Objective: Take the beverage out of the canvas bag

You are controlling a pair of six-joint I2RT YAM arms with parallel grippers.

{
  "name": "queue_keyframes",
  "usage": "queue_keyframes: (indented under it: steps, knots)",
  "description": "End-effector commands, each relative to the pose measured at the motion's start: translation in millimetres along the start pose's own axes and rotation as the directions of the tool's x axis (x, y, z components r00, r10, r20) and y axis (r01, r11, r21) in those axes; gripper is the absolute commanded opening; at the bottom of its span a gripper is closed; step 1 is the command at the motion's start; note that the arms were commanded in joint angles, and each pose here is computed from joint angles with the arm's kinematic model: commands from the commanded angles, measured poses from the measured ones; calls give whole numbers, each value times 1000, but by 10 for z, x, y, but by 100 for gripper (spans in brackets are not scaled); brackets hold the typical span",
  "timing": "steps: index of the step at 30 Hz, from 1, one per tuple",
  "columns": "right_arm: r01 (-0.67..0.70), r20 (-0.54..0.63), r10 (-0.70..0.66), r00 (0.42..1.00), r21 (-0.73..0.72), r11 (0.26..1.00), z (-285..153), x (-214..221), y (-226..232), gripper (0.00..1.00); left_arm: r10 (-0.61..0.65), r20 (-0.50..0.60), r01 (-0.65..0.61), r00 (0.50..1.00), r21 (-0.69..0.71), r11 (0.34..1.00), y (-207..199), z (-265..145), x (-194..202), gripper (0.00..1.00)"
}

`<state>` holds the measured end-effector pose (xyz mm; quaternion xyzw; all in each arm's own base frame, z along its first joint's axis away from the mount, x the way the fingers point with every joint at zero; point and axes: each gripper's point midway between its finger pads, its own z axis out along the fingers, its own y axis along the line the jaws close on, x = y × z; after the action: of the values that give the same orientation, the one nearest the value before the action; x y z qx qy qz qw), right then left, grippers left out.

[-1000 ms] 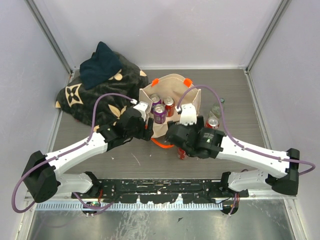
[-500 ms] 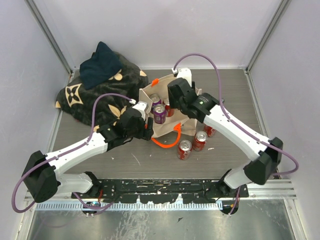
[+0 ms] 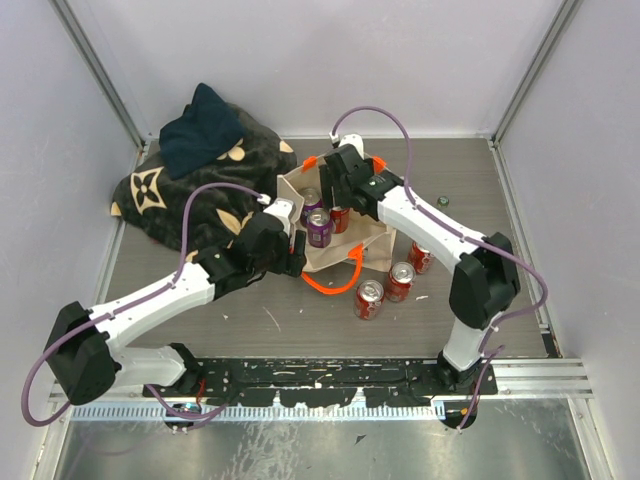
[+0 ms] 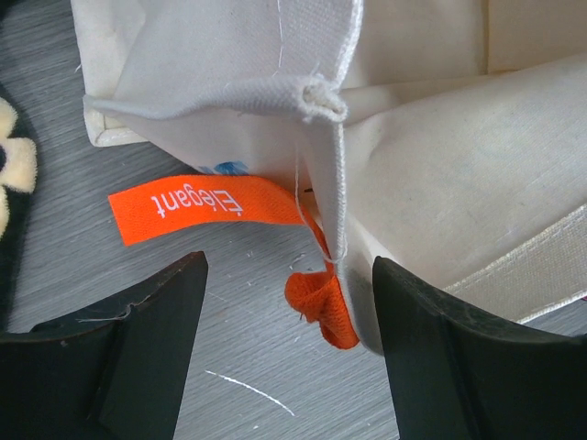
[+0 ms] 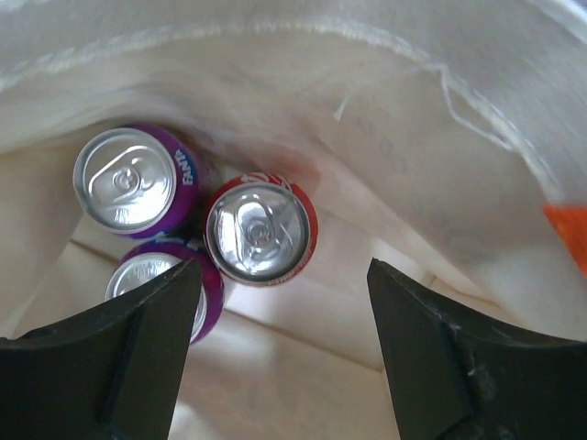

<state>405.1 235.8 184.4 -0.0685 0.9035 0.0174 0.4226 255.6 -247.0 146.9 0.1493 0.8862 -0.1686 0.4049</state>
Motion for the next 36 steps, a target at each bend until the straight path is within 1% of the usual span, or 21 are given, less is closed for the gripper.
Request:
queue_keyframes:
  steps: [1,5,7,9,13,24,30,36]
  knots:
    - [-67,102,72,992,-56,996,46,-433,124,79,9,-5,-10,1000,-36,999,57,19,-24,79]
    - [-85,74,90,993,-67,994,231,-406,140,79,8,1,-8,1000,-31,999,38,16,-56,80]
    - [-90,58,94,994,-75,993,297,-376,153,79,15,-27,-16,1000,-42,999,45,87,0,80]
    - [-93,43,96,994,-79,993,348,-337,160,79,15,-26,-16,1000,-42,999,35,103,-17,80]
    - [-90,12,91,996,-81,993,429,-216,179,79,11,-15,-12,1000,-38,999,15,116,-59,80]
    - [-78,-49,76,996,-43,996,528,149,71,77,5,-25,-6,1000,-38,999,10,157,-27,80]
    - [-81,-92,78,993,-28,996,671,357,62,75,5,-28,-7,1000,-43,999,21,145,-14,80]
    - [-81,-135,76,988,-30,996,803,498,99,70,1,-25,-2,1000,-42,999,24,123,-16,80]
